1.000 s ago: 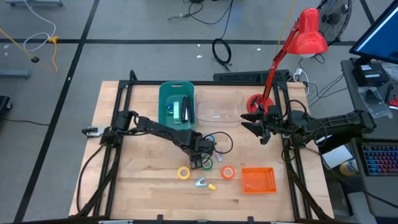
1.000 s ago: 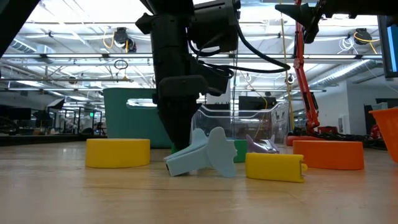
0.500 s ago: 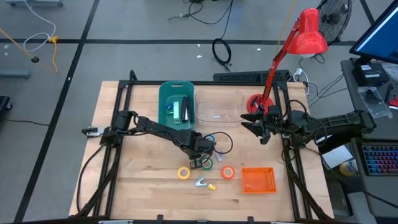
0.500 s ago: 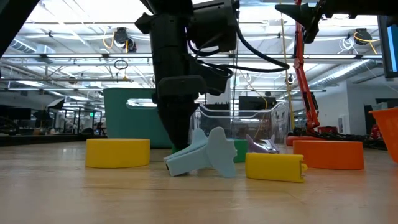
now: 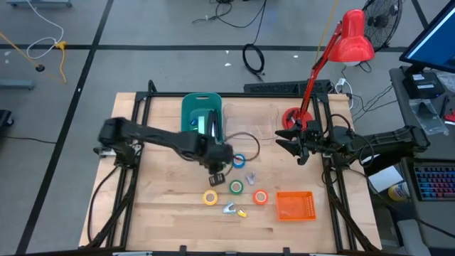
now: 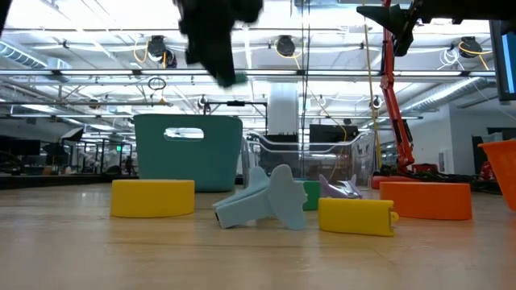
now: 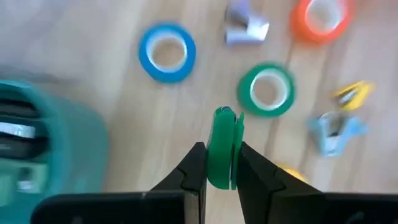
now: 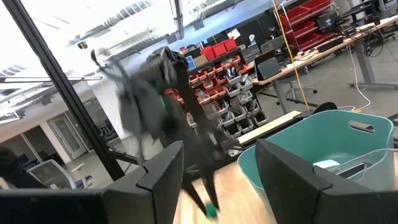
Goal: Pick and place Stapler, Stapler remover, tape
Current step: Put the small green stapler into the blue bin
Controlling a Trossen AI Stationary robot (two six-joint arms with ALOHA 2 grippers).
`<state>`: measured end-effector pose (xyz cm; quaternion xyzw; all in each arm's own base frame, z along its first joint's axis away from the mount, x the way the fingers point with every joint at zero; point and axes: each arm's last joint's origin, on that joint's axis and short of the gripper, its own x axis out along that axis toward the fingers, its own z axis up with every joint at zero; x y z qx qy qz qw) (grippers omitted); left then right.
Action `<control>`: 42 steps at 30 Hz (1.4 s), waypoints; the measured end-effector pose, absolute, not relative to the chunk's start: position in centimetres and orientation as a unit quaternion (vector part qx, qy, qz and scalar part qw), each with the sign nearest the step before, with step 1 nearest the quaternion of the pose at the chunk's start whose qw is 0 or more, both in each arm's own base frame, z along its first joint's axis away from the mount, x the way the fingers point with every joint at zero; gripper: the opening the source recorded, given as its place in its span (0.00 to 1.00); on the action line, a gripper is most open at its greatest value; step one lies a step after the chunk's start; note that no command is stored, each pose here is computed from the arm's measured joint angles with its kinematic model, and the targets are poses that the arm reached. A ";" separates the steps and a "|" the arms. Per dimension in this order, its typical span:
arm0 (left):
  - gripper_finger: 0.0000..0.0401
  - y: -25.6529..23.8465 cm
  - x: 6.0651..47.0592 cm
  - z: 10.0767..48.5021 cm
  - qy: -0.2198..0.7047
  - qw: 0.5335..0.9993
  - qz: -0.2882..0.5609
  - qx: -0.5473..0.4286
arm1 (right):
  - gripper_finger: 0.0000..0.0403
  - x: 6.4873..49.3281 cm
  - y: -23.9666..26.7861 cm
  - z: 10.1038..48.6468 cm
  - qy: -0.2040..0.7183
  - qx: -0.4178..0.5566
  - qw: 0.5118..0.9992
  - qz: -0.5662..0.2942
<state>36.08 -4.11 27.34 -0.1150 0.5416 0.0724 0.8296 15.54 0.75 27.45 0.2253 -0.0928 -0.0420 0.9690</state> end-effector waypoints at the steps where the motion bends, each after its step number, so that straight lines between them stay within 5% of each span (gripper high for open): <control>1: 0.14 -3.8 35.6 28.4 0.528 0.838 0.081 -0.113 | 0.48 15.5 0.7 27.5 -0.093 0.225 0.969 -0.042; 8: 0.14 1.6 32.6 33.2 0.442 0.866 0.203 -0.118 | 0.48 15.5 0.7 27.5 -0.093 0.224 0.969 -0.042; 21: 0.14 16.0 30.1 29.9 0.484 0.766 0.371 -0.201 | 0.48 15.5 0.8 27.4 -0.092 0.224 0.969 -0.042; 36: 0.14 19.0 32.4 22.3 0.603 0.713 0.317 -0.166 | 0.48 15.5 0.7 27.4 -0.093 0.224 0.969 -0.042; 42: 0.14 19.1 32.7 20.5 0.655 0.678 0.323 -0.083 | 0.48 15.5 0.8 27.4 -0.093 0.224 0.969 -0.042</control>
